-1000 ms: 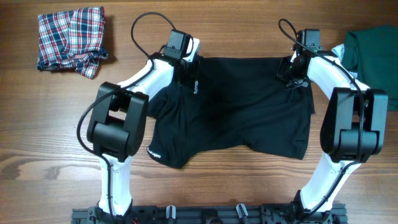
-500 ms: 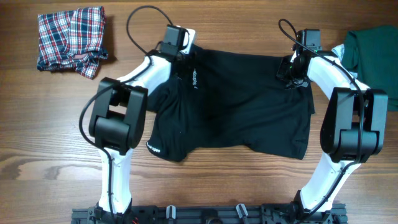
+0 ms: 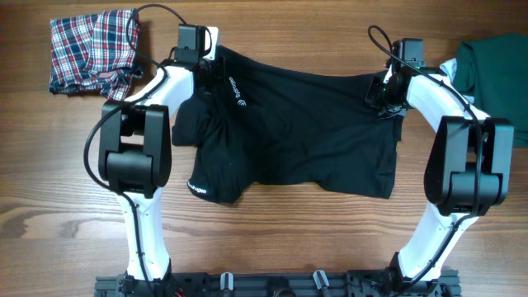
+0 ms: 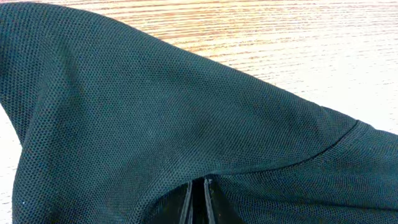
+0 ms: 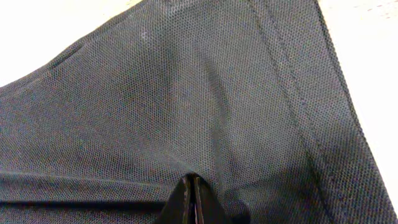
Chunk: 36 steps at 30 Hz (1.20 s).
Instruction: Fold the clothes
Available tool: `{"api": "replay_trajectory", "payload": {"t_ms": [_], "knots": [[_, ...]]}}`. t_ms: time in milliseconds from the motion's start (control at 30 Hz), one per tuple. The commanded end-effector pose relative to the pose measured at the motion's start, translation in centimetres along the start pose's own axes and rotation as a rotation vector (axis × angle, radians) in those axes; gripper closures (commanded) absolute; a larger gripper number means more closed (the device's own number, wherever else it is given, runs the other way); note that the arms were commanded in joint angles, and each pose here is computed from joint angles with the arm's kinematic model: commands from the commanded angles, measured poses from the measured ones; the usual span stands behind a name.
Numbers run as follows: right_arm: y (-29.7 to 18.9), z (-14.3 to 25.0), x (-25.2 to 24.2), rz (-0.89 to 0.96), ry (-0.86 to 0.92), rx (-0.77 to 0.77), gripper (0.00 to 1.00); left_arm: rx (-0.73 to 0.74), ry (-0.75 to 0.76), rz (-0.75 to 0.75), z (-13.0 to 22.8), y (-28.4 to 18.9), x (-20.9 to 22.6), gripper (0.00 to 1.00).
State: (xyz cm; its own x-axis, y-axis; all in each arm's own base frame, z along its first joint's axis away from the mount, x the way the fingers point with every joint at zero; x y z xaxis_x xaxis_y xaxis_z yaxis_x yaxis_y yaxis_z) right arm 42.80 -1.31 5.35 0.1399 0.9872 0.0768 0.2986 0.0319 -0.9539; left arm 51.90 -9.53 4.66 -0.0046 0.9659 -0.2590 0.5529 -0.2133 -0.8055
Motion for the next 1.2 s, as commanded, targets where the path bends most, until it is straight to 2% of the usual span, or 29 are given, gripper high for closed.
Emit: {"api": "replay_trajectory", "payload": {"t_ms": [0, 133, 467, 700, 800, 833, 933, 1000, 1033, 1100, 1133, 1167], "knots": [[3.7, 2.0, -0.5, 0.057, -0.040, 0.061, 0.96, 0.179, -0.023, -0.247, 6.7, 4.2, 6.1, 0.91], [3.7, 0.0, -0.4, 0.052, -0.044, -0.045, 0.96, 0.186, -0.011, -0.242, 6.9, 4.2, 5.5, 0.92], [5.0, -2.4, -0.6, 0.075, -0.056, -0.184, 0.96, 0.191, -0.011, -0.243, 7.0, 4.2, 5.5, 0.93], [5.3, -2.4, -5.5, 0.196, -0.019, -0.174, 0.96, 0.169, -0.029, -0.279, 6.4, 4.0, 6.9, 0.91], [5.1, -2.3, -6.8, 0.210, -0.013, -0.162, 0.96, 0.157, -0.045, -0.288, 6.0, 3.9, 7.8, 0.81], [5.0, -2.3, -7.1, 0.222, -0.019, -0.160, 0.96, 0.151, -0.050, -0.294, 5.9, 3.8, 8.1, 0.68], [4.0, -3.4, -7.6, 0.281, -0.045, -0.157, 0.93, 0.137, -0.060, -0.297, 4.8, 3.2, 8.4, 0.57], [2.8, -4.8, -7.5, 0.281, -0.050, -0.164, 0.86, 0.109, -0.055, -0.294, 3.6, 2.5, 8.1, 0.53], [2.0, -5.7, -7.4, 0.280, -0.050, -0.166, 0.81, 0.091, -0.051, -0.290, 2.9, 2.0, 7.8, 0.47], [0.0, -7.4, -7.2, 0.280, -0.050, -0.163, 0.53, 0.049, -0.050, -0.280, 1.3, 0.5, 7.2, 0.34], [-1.0, -8.0, -7.1, 0.279, -0.049, -0.156, 0.44, 0.036, -0.049, -0.277, 0.7, -0.4, 6.9, 0.28], [-1.8, -8.4, -7.1, 0.279, -0.045, -0.151, 0.31, 0.027, -0.049, -0.275, 0.1, -1.3, 6.6, 0.28]]}}
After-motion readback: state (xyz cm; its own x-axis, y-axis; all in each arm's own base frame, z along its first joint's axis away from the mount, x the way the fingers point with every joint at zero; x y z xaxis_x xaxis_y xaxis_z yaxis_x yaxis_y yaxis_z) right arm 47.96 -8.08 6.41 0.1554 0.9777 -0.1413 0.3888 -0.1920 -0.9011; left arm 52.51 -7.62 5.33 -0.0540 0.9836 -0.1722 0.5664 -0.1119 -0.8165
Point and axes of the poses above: each gripper's point midway between its finger pads, its own y axis out along the fingers, its own x axis along the line the jaws close on, z = x × y, the point moved 6 cm from there along -y, back along the fingers, and after that the axes turned 11 degrees about -y, right-handed, at the moved point
